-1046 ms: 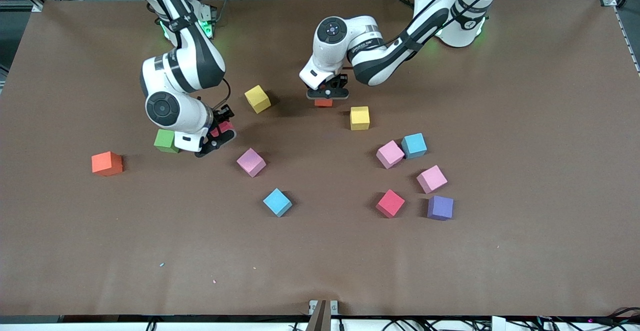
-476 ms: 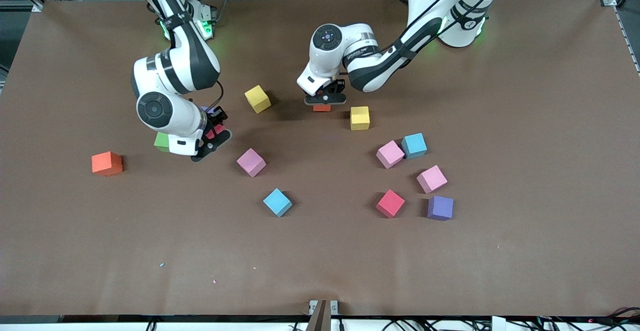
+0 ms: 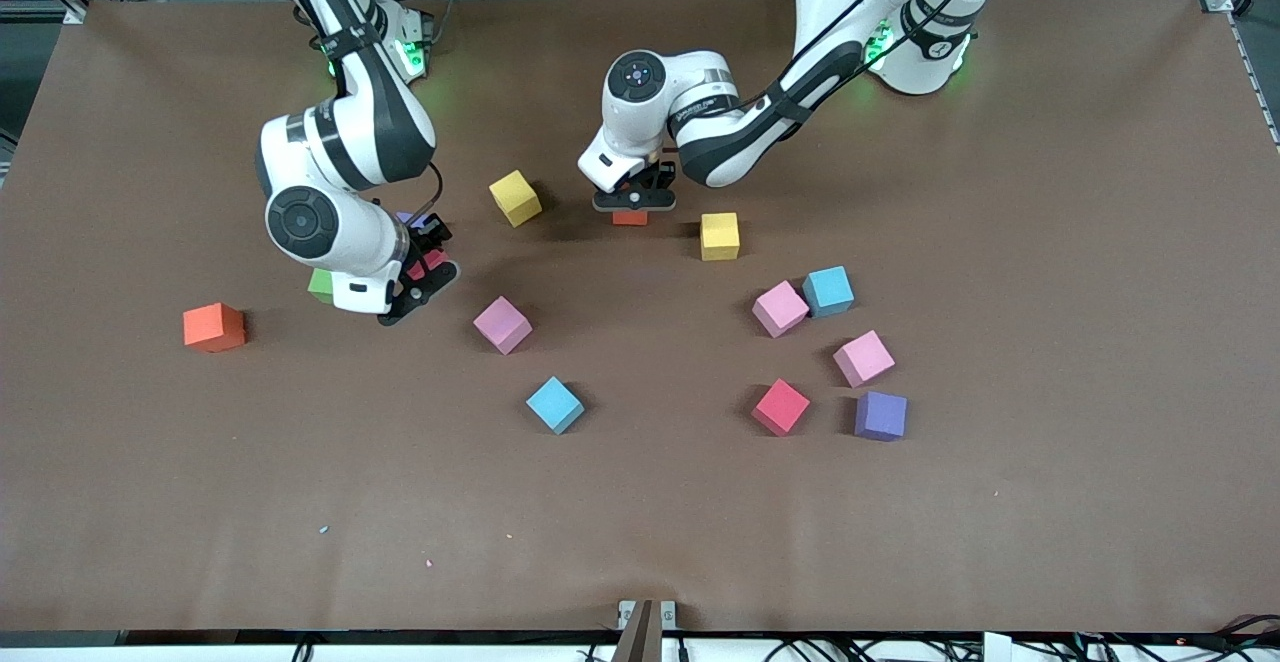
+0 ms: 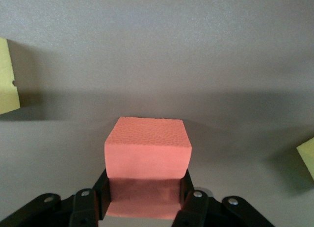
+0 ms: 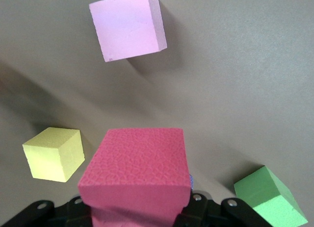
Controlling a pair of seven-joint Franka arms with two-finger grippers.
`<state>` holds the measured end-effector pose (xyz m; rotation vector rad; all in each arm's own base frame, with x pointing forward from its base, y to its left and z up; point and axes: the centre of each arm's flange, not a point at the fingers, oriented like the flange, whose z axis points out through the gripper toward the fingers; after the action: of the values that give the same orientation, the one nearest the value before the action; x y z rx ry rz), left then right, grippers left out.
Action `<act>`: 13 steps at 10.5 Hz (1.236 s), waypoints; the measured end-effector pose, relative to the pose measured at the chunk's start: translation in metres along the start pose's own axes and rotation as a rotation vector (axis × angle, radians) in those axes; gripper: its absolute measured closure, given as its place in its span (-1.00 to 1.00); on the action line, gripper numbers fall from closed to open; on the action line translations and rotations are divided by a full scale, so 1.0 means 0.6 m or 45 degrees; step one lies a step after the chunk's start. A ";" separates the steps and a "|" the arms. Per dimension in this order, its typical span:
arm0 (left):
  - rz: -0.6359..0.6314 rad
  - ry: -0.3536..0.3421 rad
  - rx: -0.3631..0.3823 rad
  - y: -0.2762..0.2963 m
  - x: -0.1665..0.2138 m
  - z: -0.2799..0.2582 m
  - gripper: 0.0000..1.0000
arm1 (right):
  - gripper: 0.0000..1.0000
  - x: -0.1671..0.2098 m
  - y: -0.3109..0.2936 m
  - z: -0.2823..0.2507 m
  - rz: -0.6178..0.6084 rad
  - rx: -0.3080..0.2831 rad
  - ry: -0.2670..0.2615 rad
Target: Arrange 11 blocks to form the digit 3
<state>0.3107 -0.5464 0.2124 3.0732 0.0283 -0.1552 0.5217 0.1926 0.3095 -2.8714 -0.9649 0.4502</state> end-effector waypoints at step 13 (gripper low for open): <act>-0.189 0.146 0.085 -0.059 0.174 -0.143 -1.00 | -0.12 -0.003 0.015 -0.009 -0.068 0.006 0.004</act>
<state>0.4224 -0.5038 0.2846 3.1421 0.2623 0.0140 0.5272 0.1844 0.3136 -2.8330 -1.0361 0.4423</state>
